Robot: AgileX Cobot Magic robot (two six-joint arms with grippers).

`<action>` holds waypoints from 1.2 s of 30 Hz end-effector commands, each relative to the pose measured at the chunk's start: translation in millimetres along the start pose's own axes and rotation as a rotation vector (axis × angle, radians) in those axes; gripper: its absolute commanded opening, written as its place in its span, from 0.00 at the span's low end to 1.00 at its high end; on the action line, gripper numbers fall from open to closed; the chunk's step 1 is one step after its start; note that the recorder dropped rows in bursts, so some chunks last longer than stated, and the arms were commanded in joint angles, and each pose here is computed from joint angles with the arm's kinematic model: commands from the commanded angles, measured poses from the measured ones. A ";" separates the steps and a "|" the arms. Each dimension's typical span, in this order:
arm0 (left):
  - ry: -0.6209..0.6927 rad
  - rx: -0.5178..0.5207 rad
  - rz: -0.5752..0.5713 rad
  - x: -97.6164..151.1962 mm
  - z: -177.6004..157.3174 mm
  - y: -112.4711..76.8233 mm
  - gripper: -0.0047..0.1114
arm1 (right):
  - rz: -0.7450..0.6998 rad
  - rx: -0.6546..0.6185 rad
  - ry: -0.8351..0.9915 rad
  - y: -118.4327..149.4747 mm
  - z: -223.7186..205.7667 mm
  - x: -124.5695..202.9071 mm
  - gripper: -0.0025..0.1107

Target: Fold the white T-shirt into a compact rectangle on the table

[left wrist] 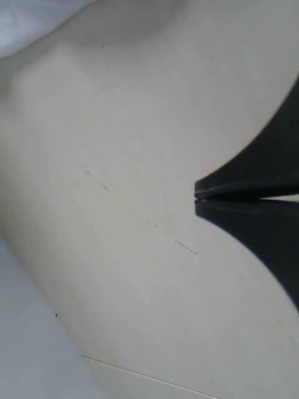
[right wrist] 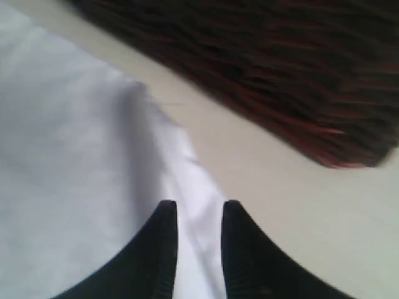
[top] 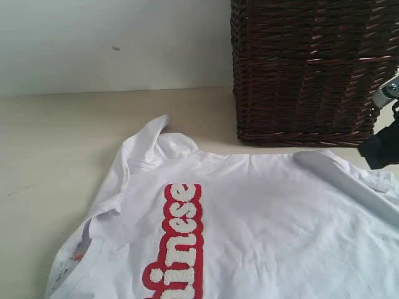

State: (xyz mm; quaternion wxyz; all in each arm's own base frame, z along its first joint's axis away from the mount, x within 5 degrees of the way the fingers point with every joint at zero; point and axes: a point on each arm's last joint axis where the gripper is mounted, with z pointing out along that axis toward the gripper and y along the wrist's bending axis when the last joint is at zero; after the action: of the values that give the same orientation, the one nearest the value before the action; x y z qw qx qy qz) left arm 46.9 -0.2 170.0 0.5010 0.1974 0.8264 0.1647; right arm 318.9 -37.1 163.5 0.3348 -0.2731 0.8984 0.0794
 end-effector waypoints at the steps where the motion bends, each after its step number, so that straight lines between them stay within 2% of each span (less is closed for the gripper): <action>1: -0.008 -0.007 -0.006 0.3 0.4 -0.1 0.04 | -0.032 -0.299 -0.042 33.4 7.6 -5.6 0.15; 6: -0.008 -0.007 -0.006 0.3 0.4 -0.1 0.04 | -0.200 -0.319 0.079 61.1 38.7 -4.9 0.15; 11: -0.008 -0.007 -0.006 0.3 0.4 -0.1 0.04 | -0.231 -0.378 0.142 80.2 63.6 2.9 0.15; 14: -0.008 -0.007 -0.006 0.3 0.4 -0.1 0.04 | -0.257 -0.369 0.186 87.6 78.5 9.3 0.15; 19: -0.008 -0.007 -0.006 0.3 0.4 -0.1 0.04 | -0.372 -0.360 0.262 102.2 98.3 18.5 0.15; 29: -0.008 -0.007 -0.006 0.3 0.4 -0.1 0.04 | -0.492 -0.455 0.324 139.8 117.4 27.0 0.14; 36: -0.008 -0.007 -0.006 0.3 0.4 -0.1 0.04 | -0.539 -0.471 0.323 155.3 119.5 23.8 0.14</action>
State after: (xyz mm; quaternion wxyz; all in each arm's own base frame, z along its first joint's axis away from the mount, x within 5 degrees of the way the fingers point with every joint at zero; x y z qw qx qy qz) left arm 46.9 -0.2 170.0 0.5010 0.1974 0.8264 0.1647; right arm 306.1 120.5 83.7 0.1942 -0.5314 0.8113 0.1469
